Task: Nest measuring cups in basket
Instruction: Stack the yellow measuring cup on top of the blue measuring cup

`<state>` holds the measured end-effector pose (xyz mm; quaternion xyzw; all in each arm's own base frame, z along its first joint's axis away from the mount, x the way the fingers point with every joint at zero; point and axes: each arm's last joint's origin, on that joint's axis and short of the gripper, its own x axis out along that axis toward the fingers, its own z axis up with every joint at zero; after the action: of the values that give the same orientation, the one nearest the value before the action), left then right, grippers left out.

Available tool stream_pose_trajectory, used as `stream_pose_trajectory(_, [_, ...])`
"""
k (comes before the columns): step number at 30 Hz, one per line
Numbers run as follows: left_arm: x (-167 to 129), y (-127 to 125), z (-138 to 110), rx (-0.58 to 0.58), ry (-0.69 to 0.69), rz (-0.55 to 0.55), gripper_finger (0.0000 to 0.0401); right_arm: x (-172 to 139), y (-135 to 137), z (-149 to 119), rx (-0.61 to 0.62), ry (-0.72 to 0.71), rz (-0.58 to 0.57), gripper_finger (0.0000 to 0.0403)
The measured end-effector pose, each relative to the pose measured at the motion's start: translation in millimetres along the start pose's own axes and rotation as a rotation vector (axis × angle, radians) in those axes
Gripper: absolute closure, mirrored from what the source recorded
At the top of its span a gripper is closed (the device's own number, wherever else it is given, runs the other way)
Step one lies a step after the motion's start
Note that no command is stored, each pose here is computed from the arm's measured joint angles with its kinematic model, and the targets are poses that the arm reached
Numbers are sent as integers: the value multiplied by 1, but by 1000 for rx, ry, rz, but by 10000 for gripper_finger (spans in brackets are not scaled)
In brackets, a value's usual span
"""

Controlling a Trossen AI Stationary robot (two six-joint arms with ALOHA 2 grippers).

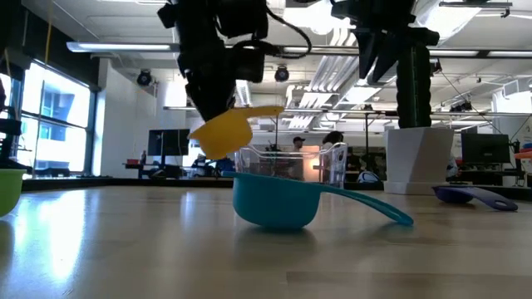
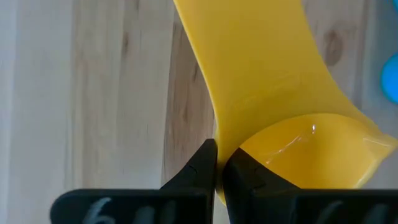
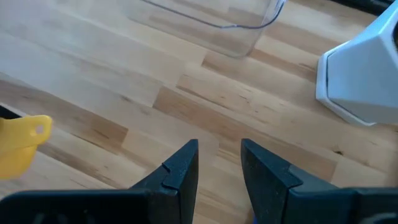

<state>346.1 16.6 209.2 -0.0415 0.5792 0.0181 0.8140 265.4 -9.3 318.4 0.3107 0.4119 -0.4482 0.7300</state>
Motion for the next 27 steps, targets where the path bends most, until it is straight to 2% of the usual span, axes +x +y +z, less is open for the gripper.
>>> stream_pose_trajectory(10, [33,1,-7,-6,143,0,392,-2,-1,0,3,0,10,290])
stream_pose_trajectory(27, [34,-3,-7,41,148,-8,380,-2,-1,0,0,-1,10,290])
